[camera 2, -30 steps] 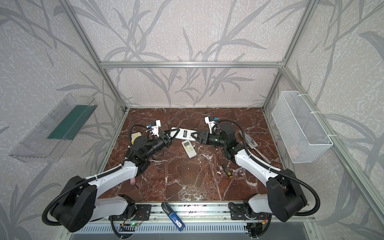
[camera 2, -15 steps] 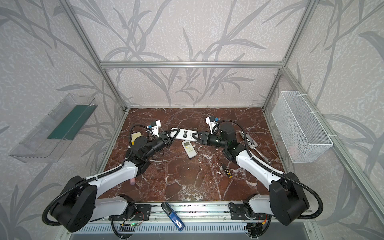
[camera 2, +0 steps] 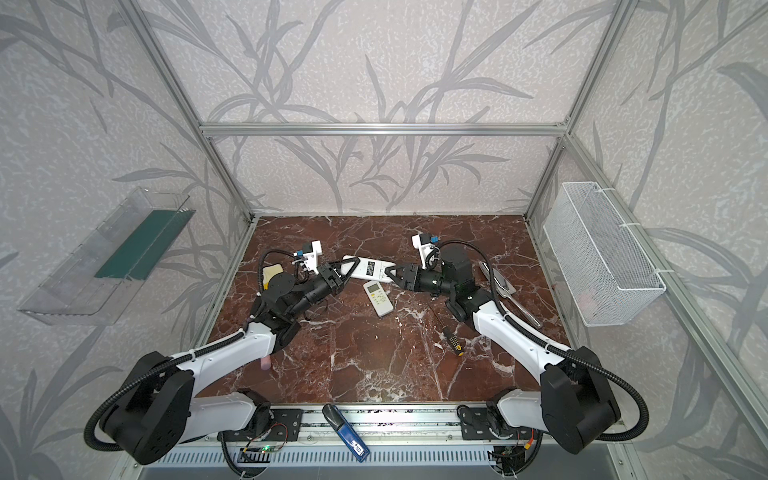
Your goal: Unload the batteries from the remote control
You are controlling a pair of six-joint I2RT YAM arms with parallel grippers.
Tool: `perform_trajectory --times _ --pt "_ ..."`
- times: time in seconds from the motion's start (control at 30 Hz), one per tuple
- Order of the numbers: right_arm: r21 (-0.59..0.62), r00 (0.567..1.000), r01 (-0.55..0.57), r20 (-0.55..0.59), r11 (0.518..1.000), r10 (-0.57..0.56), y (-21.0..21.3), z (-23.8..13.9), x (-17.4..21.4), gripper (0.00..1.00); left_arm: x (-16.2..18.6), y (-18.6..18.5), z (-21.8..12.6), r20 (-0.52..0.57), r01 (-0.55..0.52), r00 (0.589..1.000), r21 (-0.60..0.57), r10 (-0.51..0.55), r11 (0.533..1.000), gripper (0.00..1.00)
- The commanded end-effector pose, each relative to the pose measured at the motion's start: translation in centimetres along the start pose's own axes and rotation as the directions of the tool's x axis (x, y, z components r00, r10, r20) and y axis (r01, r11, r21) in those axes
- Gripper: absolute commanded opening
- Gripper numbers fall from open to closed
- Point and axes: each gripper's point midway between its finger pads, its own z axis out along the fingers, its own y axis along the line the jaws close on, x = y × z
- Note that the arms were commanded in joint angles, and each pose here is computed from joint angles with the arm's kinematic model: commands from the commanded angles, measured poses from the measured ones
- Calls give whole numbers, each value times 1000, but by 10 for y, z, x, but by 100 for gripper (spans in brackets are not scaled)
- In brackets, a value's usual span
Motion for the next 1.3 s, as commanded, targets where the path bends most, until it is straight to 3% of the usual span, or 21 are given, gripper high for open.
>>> perform_trajectory --times 0.0,0.33,0.57,0.9,1.07,1.27 --pt "-16 999 34 27 999 -33 13 -8 -8 39 -4 -12 1 17 -18 1000 43 18 999 0" --pt "-12 999 34 26 999 -34 14 -11 -8 23 -6 -10 2 24 -14 1000 38 13 999 0" --pt "-10 999 42 27 999 -42 15 -13 -9 18 -9 -11 4 33 0 999 42 -1 999 0" --pt "-40 1000 23 -5 999 -23 12 -4 -4 0 -12 -16 9 34 20 999 72 -22 997 0" --pt "-65 1000 20 -13 998 -21 13 -1 -3 0 -11 -14 9 32 12 999 63 -14 998 0" --pt "-110 998 65 12 992 -64 29 -4 -15 0 -10 20 4 39 -4 999 -62 7 998 0"
